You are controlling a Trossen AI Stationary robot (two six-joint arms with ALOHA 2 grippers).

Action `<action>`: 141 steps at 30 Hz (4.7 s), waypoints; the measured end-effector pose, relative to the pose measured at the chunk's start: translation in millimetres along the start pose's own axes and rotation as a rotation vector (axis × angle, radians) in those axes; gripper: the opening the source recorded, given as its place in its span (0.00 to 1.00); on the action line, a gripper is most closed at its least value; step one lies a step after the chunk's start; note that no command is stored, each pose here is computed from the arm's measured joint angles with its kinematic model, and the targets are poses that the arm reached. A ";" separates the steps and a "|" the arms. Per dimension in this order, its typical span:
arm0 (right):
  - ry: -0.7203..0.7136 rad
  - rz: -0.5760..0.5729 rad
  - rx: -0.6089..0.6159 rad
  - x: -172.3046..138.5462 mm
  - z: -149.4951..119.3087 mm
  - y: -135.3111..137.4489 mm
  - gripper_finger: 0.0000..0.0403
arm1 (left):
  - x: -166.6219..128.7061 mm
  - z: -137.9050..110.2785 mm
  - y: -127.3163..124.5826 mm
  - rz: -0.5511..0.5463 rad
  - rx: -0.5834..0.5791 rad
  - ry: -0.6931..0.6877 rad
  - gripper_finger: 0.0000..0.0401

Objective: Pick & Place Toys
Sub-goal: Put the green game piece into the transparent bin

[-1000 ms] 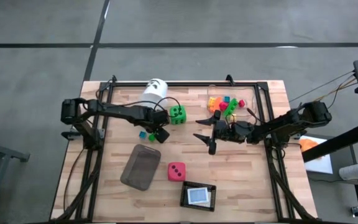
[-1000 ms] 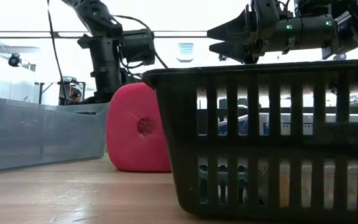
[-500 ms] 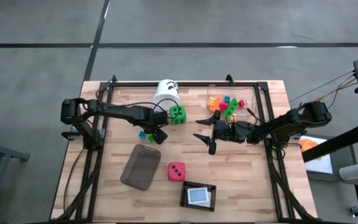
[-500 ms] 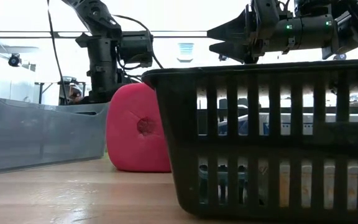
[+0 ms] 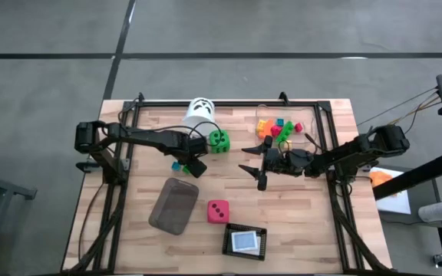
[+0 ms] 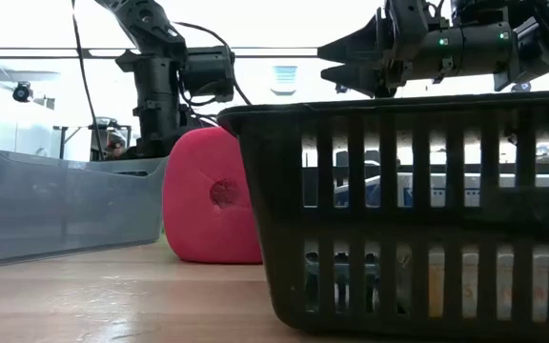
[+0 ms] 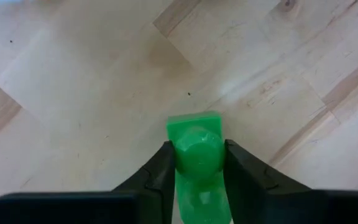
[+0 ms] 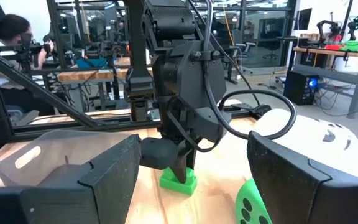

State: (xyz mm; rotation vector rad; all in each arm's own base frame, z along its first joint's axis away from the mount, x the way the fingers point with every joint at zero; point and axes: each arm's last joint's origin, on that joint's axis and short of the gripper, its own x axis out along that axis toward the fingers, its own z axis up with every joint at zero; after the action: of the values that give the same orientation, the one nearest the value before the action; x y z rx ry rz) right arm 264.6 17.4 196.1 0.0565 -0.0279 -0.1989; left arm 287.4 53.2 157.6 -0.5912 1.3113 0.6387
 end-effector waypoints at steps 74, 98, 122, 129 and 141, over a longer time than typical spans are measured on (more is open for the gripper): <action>-0.116 0.399 0.034 85.1 7.7 -19.8 0.72 | -90.5 -43.3 -23.0 -0.473 0.739 -1.397 0.24; -0.064 0.402 0.028 92.3 2.9 -18.4 0.47 | -79.2 -35.9 -33.5 -0.529 0.754 -1.413 0.24; -0.022 0.398 -0.044 82.1 -11.5 -12.9 0.32 | -104.5 -58.0 -8.3 -0.559 0.758 -1.481 0.61; 0.028 0.314 -0.055 66.8 -30.5 -17.5 0.32 | -97.7 -87.2 21.9 -0.594 0.711 -1.487 0.62; 0.092 -0.074 -0.043 31.0 -43.6 -47.7 0.32 | -60.5 -118.5 50.8 -0.602 0.664 -1.416 0.62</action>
State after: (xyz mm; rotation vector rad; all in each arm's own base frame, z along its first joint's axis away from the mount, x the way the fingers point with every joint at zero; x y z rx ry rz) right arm 287.0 -33.1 150.5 0.0237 0.0700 -0.2711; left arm 161.8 -1.9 196.2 0.1057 -0.0701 -0.0061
